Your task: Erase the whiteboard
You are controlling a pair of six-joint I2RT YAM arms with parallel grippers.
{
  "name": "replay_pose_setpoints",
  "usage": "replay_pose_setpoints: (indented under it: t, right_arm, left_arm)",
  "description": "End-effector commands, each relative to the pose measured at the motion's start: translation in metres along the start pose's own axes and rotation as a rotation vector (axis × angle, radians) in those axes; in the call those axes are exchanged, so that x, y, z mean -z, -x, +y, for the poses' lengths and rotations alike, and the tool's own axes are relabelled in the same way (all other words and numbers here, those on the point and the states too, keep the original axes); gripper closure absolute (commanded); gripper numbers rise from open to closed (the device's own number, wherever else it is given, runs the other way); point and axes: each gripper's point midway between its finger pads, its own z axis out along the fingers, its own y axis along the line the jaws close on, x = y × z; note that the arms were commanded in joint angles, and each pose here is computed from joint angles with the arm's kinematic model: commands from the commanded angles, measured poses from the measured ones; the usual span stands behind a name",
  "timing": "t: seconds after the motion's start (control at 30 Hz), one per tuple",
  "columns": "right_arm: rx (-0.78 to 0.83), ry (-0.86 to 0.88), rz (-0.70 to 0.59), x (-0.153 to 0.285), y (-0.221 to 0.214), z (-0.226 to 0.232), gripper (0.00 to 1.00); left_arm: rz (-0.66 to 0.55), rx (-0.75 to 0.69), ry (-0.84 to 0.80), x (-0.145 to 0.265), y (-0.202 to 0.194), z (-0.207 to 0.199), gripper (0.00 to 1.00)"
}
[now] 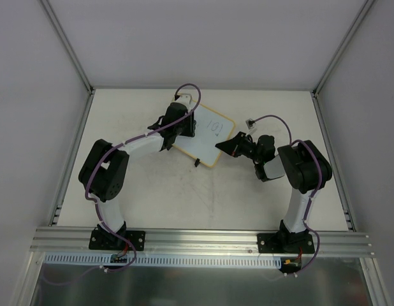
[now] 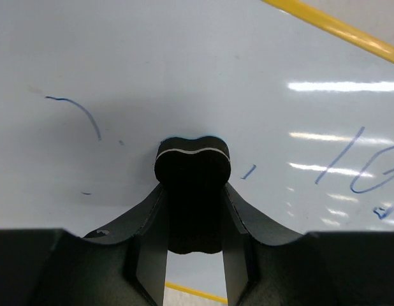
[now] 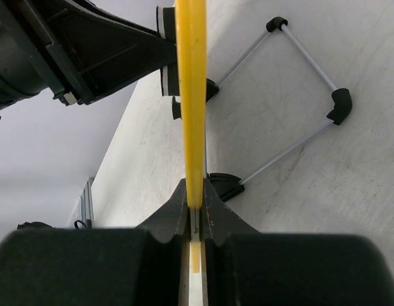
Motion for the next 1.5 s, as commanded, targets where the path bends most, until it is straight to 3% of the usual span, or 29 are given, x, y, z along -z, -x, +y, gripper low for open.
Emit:
replay_pose_setpoints:
  t: [0.0,0.13,0.33,0.7,0.87,1.1,1.27,1.47]
  right_arm:
    - [0.127,0.125,-0.114,-0.006,0.031,0.031,1.0]
    - [0.13,0.126,-0.112,-0.005,0.031,0.031,1.0]
    - [0.131,0.127,-0.113,-0.005,0.031,0.032,1.0]
    - [0.133,0.132,-0.114,-0.004,0.032,0.034,1.0]
    - [0.133,0.133,-0.113,-0.004,0.032,0.035,1.0]
    - [0.133,0.13,-0.112,-0.004,0.031,0.034,1.0]
    - [0.134,0.127,-0.116,-0.004,0.032,0.033,1.0]
    - [0.135,0.13,-0.112,-0.004,0.031,0.033,1.0]
  left_arm:
    - [0.022,-0.082,-0.322,0.015,-0.003,-0.081,1.0]
    - [0.017,-0.145,-0.413,0.021,0.001,-0.103,1.0]
    - [0.032,-0.162,-0.376,0.016,-0.003,-0.101,1.0]
    - [0.007,-0.049,-0.179,0.002,0.02,-0.021,1.0]
    - [0.011,0.074,-0.102,-0.005,0.032,0.043,1.0]
    - [0.021,0.101,-0.019,-0.019,0.038,0.088,1.0]
    - [0.044,0.107,-0.036,-0.023,0.032,0.088,1.0]
    - [0.037,0.07,-0.12,-0.015,0.03,0.056,1.0]
